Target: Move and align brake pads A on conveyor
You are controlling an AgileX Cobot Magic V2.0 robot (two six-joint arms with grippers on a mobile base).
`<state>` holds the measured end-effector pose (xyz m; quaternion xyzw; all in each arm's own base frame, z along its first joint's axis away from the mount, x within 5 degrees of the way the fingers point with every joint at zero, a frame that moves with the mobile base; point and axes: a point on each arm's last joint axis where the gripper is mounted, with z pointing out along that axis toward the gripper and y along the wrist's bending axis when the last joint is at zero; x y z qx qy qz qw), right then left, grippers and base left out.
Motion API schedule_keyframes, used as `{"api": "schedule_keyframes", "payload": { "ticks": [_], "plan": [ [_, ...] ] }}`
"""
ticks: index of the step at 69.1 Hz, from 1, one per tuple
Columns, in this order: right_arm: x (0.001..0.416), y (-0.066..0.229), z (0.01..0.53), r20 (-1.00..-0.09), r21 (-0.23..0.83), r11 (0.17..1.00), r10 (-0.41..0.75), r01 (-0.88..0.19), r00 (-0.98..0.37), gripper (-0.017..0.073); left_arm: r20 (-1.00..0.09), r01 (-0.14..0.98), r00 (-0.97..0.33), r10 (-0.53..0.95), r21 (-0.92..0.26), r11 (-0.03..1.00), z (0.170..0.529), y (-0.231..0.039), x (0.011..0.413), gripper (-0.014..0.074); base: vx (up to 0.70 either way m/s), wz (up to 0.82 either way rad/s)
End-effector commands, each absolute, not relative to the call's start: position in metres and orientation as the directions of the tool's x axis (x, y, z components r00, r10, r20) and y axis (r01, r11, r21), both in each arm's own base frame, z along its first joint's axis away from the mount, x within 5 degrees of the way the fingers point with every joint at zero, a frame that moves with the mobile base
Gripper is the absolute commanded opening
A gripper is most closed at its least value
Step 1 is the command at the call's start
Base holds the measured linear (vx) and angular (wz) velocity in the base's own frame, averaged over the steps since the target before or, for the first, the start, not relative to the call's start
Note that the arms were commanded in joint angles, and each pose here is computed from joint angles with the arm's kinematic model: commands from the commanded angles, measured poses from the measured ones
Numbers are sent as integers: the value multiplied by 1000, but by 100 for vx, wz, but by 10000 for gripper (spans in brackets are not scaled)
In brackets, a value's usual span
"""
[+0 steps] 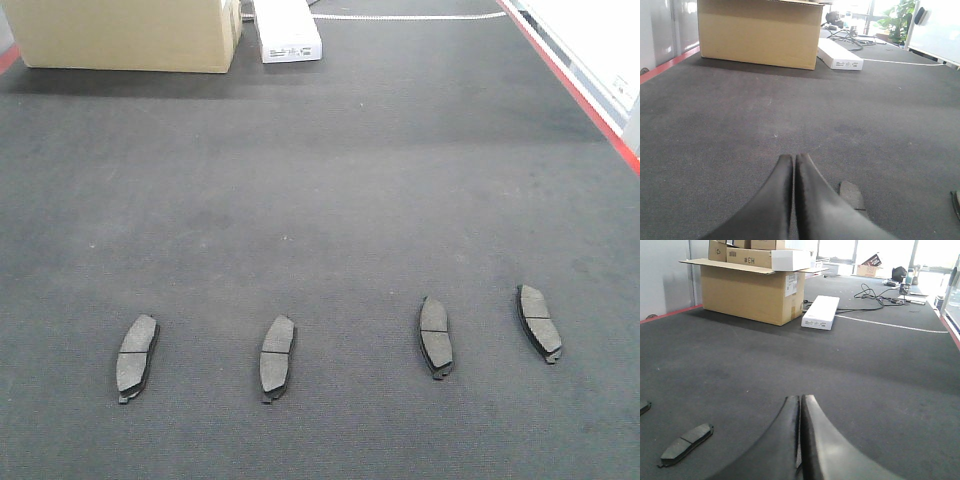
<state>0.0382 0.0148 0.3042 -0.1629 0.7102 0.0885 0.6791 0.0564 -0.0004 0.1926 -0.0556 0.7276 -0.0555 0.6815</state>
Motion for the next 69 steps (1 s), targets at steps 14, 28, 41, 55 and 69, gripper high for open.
{"api": "schedule_keyframes", "payload": {
  "ticks": [14, 28, 41, 55, 69],
  "plan": [
    [38, 15, 319, -995, -96, 935, -81, -341, 58, -10, -988, 1, -1, -158, -158, 988, 192, 0, 56, -6, 0, 0],
    [52, 6, 307, -989, -143, 983, -138, -115, 43, -10, -988, 1, -2, -157, -157, 988, 192, 0, 56, -6, 0, 0],
    [54, -3, 259, -983, -102, 993, -111, 64, 149, -10, -988, 1, -2, -157, -157, 988, 192, 0, 56, -6, 0, 0],
    [55, 1, 210, -980, -123, 992, -122, 5, 155, -10, -988, 1, -3, -157, -157, 988, 192, 0, 57, -6, 0, 0],
    [55, 2, 207, -985, -121, 992, -117, -22, 126, -10, -988, 1, -3, -157, -157, 988, 192, 0, 57, -6, 0, 0]
  ]
}}
